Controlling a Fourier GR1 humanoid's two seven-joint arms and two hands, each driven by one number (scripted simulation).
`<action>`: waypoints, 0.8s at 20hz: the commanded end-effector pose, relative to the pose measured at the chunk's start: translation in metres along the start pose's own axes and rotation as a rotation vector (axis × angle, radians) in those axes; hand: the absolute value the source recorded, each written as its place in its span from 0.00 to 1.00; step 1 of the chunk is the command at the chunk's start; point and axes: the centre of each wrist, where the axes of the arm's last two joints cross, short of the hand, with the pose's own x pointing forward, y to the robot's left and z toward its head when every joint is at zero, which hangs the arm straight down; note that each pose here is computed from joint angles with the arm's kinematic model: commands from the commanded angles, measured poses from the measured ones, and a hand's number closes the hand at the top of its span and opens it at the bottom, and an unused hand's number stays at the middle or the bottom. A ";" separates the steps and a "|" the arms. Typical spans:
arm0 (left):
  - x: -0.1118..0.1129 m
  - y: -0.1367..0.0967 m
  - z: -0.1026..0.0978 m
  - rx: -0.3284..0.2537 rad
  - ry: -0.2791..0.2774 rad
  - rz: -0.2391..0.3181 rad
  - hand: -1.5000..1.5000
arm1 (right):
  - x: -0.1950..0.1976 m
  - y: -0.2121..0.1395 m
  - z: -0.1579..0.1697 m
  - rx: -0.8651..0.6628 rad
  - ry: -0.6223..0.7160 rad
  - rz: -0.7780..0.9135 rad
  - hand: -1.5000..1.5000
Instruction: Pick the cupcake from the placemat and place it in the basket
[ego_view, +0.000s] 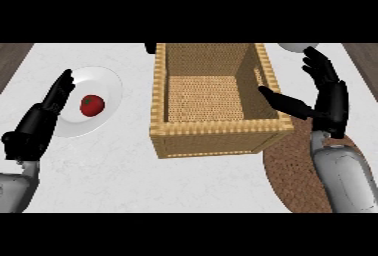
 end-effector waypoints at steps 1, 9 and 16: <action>0.005 0.000 -0.002 0.002 -0.010 0.003 0.50 | 0.007 -0.040 -0.030 -0.067 0.084 0.352 0.00; 0.006 0.003 -0.002 -0.007 -0.012 -0.013 0.50 | 0.049 -0.070 -0.052 0.387 0.340 0.902 0.00; 0.010 0.003 -0.004 0.001 -0.001 0.006 0.50 | 0.119 -0.097 -0.067 0.643 0.492 0.968 0.00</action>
